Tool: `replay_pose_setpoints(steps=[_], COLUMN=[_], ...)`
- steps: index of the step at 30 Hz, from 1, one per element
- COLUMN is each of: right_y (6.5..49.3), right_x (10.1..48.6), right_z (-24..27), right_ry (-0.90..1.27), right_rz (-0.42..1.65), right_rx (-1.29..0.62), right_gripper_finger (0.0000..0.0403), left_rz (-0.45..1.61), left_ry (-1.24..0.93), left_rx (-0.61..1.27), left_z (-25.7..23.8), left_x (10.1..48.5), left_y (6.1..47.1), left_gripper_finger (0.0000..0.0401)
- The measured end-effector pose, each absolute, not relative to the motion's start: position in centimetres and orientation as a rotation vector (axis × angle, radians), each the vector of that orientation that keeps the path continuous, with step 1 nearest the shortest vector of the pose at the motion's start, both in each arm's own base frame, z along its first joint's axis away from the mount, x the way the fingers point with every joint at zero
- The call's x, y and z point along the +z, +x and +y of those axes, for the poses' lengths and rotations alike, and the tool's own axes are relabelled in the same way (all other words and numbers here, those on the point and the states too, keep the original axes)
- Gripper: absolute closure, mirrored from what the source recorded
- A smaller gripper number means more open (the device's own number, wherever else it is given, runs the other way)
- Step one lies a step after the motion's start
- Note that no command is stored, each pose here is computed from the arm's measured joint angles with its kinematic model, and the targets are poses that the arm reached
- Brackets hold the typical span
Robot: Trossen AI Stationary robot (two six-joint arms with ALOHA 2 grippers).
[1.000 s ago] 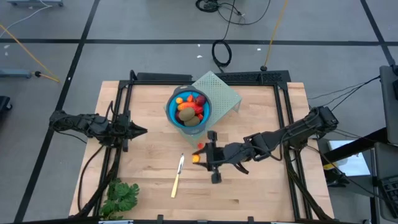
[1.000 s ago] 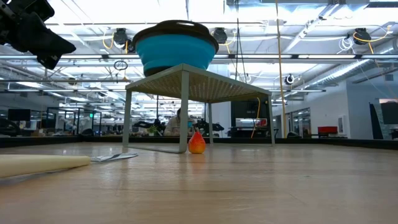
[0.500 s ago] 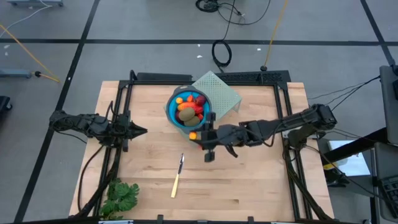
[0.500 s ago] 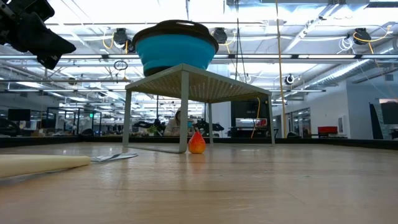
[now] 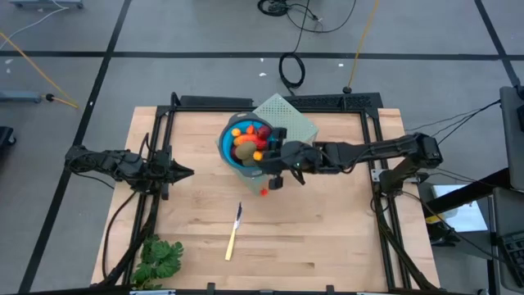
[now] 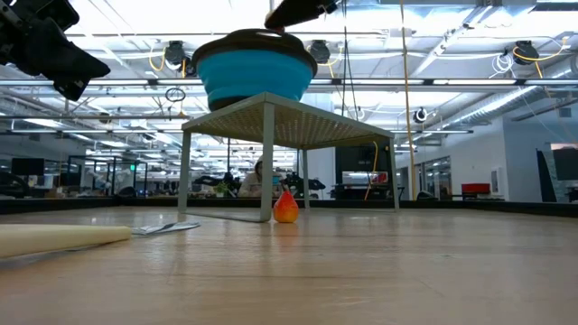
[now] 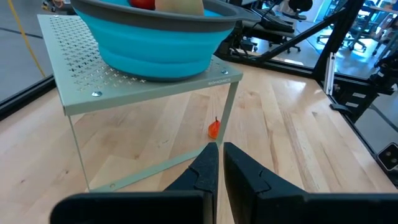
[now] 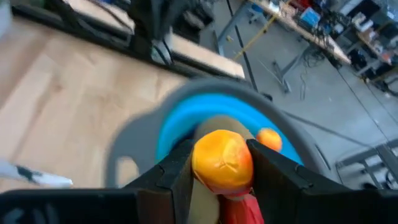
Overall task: Pick & Place Fruit
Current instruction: Put the peach into the blue strainer bowl
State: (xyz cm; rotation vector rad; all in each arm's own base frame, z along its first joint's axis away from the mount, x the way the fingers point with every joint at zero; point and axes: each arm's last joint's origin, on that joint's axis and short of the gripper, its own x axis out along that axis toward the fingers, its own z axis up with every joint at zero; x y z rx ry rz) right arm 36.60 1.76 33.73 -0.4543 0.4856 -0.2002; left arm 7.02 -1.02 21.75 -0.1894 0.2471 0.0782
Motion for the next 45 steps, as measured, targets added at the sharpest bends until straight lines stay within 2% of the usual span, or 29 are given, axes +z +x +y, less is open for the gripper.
replay_pose_setpoints(steps=[7, 24, 37, 45], right_y=[35.3, 34.0, 34.1, 34.1], right_x=[35.0, 34.6, 34.8, 34.8], right_z=[-0.5, -4.0, -4.0, -4.0], right_ry=[-0.392, -0.188, -0.19, -0.267], right_rz=[0.495, 0.562, 0.533, 0.535], right_rx=[-0.247, -0.078, -0.024, -0.001], right_gripper_finger=[0.0271, 0.0271, 0.0271, 0.0271], left_rz=[0.246, 0.245, 0.235, 0.23], left_ry=[-0.192, -0.218, -0.211, -0.207], left_rx=[0.078, 0.082, 0.133, 0.159], left_z=[-1.0, -1.0, -0.9, -0.8], left_x=[21.8, 21.8, 21.8, 21.8], left_y=[7.0, 7.0, 7.0, 7.0], left_gripper_finger=[0.0377, 0.0377, 0.0377, 0.0377])
